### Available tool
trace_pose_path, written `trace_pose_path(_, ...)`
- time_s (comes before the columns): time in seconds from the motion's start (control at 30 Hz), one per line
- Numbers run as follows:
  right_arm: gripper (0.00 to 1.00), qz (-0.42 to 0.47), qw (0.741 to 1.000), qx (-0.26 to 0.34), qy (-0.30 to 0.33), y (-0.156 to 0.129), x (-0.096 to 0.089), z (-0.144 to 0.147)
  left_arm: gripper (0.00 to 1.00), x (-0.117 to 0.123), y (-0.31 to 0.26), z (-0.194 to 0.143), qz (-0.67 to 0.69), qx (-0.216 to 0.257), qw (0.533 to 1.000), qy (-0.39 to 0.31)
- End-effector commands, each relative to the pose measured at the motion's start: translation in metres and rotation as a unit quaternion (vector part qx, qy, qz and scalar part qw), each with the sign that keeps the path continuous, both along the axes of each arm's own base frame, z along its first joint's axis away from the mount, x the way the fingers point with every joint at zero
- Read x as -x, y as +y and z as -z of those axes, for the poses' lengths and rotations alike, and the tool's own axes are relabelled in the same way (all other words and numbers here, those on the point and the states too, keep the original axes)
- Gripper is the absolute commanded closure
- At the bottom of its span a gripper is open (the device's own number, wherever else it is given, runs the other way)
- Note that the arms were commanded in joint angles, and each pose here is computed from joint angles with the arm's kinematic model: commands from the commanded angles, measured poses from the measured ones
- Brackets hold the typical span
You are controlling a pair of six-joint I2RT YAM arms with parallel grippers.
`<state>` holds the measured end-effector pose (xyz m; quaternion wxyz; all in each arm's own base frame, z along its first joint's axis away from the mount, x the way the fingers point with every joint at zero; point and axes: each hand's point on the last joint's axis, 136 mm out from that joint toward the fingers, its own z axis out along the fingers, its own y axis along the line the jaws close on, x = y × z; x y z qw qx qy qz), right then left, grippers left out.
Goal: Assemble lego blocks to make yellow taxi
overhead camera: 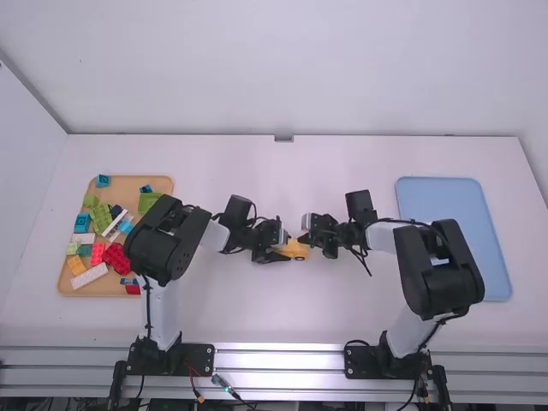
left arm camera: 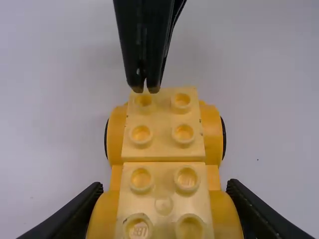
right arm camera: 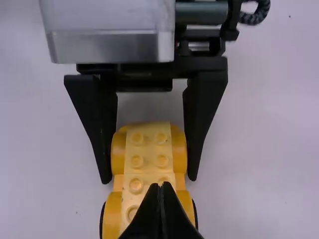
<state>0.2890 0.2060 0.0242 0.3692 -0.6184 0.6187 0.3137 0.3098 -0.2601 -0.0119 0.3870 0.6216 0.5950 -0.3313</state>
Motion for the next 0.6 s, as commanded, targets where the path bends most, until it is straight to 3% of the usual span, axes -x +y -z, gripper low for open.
trace_pose_path(0.0, 1.00, 0.010, 1.000, 0.018, 0.001, -0.005, 0.004, 0.005, 0.59, 0.003, 0.001, 0.007, 0.000, -0.010, 1.000, 0.005)
trace_pose_path(0.57, 1.00, 0.022, 0.999, 0.042, 0.010, -0.011, 0.007, 0.025, 0.61, 0.003, 0.001, 0.007, 0.000, -0.010, 1.000, 0.005)
